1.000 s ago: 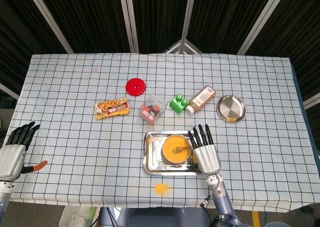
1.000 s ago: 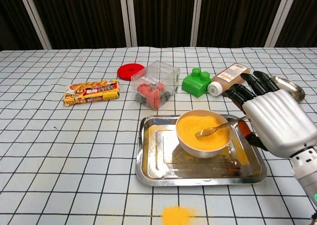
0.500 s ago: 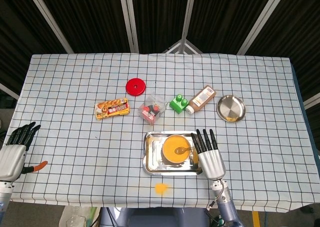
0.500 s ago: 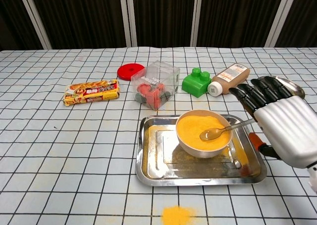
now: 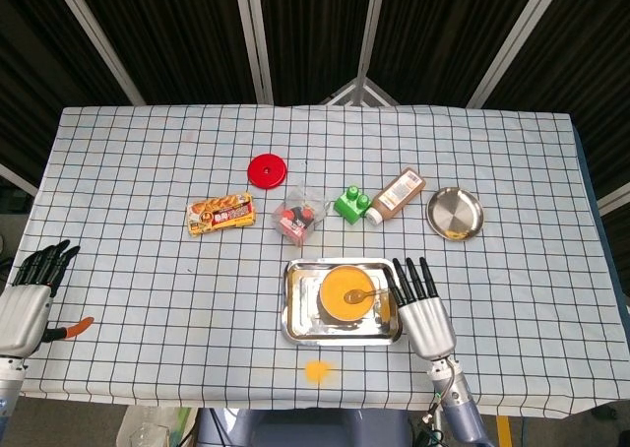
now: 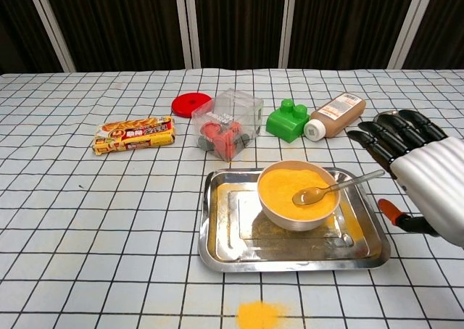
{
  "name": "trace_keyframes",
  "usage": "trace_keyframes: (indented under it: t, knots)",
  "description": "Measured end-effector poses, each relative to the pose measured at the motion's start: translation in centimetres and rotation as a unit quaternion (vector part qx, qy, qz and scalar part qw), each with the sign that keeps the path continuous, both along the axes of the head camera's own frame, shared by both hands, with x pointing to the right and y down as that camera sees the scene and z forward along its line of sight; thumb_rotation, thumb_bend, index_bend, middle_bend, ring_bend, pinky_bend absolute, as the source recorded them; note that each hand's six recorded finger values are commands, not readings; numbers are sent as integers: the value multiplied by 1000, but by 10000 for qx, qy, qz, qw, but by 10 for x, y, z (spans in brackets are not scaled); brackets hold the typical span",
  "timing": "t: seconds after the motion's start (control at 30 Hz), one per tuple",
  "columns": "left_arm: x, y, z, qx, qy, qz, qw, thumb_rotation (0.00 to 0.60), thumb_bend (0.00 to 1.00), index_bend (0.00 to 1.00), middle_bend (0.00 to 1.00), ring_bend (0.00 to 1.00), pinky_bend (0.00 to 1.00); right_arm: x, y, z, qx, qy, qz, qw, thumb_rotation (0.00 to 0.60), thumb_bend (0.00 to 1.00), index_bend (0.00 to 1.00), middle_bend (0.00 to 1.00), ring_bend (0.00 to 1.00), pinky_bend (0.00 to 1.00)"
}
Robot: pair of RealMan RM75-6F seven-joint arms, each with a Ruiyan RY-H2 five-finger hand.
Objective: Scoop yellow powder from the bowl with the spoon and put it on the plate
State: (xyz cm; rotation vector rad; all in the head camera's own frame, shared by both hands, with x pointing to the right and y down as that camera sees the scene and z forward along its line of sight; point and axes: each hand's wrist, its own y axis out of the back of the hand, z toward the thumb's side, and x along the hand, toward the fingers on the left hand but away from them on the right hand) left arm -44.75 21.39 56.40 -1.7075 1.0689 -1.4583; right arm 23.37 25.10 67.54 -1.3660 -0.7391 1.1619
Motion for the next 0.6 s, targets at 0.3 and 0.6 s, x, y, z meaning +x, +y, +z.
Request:
trace_keyframes:
  t: [0.3, 0.6]
  knots:
    - [2, 1, 1, -29, 1, 29, 10000, 600, 0, 0, 0, 0, 0, 2, -12, -7, -699, -128, 407, 9966, 600, 592, 236, 90, 0, 0]
    - [1, 0, 2, -55, 3, 13, 10000, 600, 0, 0, 0, 0, 0, -4, -19, 4, -1052, 253, 561, 9925, 600, 610, 330, 90, 0, 0]
